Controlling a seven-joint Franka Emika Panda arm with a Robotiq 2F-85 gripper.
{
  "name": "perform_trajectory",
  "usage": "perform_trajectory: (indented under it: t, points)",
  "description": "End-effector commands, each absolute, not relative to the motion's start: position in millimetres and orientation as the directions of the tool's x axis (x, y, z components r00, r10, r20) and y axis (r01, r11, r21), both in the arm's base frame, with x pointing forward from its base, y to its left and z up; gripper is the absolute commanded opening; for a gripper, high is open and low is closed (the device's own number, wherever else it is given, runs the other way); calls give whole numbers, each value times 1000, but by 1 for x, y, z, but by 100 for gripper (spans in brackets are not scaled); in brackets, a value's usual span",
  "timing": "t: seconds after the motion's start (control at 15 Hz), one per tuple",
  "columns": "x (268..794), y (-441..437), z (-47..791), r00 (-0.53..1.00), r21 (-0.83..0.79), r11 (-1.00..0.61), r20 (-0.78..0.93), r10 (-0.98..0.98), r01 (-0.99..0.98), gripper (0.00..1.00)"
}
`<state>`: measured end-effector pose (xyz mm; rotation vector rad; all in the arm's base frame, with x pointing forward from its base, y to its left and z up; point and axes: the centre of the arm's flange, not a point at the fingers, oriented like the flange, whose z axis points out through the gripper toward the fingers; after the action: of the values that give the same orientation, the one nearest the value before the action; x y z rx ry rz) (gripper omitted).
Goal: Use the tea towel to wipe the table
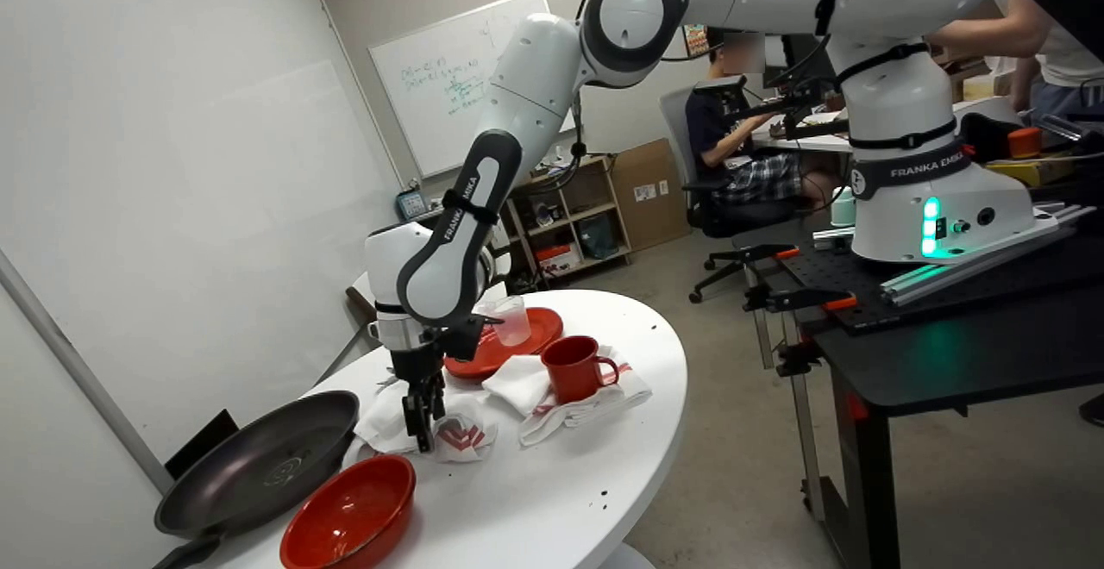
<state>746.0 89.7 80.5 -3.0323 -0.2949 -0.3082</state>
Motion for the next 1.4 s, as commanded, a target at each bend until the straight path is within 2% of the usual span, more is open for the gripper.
perform_trajectory:
  t: [0.0,0.6,1.0,1.33]
  points:
    - [727,80,128,944,-50,-965,228,240,258,100]
    - [697,58,198,920,-45,-951,269,284,307,100]
    - [611,63,199,911,-118,-912,183,369,393,100]
    - [542,80,200,838,-154,-827,183,513,540,100]
